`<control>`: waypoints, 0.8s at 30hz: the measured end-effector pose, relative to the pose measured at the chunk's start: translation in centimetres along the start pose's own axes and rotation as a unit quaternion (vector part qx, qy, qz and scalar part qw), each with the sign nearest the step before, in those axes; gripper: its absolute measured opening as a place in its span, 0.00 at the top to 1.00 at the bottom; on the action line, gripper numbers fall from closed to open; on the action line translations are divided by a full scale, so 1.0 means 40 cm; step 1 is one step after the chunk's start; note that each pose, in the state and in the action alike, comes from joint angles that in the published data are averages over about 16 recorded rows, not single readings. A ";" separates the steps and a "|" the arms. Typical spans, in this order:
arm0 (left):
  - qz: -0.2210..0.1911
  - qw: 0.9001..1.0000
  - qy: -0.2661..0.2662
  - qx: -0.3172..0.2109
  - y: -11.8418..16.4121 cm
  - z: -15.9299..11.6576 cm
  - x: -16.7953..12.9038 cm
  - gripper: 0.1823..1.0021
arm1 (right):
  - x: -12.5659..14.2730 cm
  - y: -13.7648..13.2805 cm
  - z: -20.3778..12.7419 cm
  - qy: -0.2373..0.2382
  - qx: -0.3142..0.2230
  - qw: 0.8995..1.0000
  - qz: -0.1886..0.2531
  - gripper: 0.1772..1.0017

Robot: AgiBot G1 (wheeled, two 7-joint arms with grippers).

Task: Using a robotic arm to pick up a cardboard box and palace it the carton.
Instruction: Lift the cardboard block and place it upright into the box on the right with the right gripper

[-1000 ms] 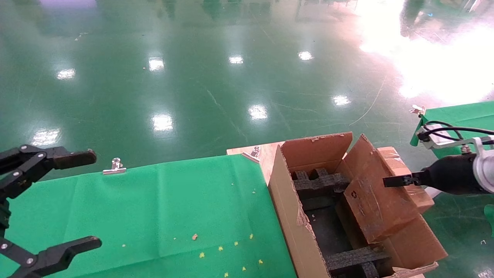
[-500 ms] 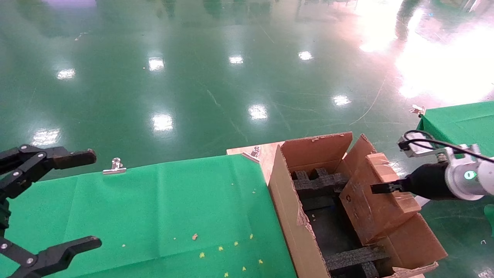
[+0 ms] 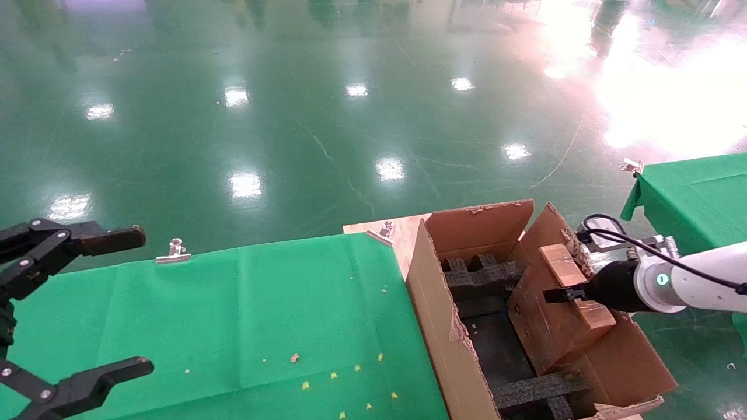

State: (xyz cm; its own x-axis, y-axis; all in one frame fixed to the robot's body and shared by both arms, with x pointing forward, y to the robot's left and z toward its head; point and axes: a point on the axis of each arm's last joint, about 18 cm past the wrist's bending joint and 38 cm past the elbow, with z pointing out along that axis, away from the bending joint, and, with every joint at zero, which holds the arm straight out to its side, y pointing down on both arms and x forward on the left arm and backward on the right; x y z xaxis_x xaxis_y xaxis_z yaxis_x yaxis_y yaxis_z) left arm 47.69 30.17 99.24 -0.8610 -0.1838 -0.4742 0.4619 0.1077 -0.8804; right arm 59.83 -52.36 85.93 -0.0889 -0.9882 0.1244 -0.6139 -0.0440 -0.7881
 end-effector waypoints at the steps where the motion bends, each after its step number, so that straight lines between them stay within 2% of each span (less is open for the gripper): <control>1: 0.000 1.000 0.000 0.000 0.000 0.000 0.000 0.00 | -0.002 0.003 0.006 0.000 -0.001 1.000 0.000 0.83; 24: 0.000 1.000 0.000 0.000 0.000 0.000 0.000 0.00 | -0.041 0.070 0.088 -0.007 -0.040 0.999 -0.023 0.83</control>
State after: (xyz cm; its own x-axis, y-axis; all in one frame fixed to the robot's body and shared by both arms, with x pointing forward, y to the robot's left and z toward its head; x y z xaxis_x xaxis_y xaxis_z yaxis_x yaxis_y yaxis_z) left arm 47.69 30.17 99.24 -0.8610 -0.1839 -0.4742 0.4619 0.1076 -0.8804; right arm 61.04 -51.38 81.40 -0.0495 -0.9873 0.1507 -0.6774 -0.0777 -0.7315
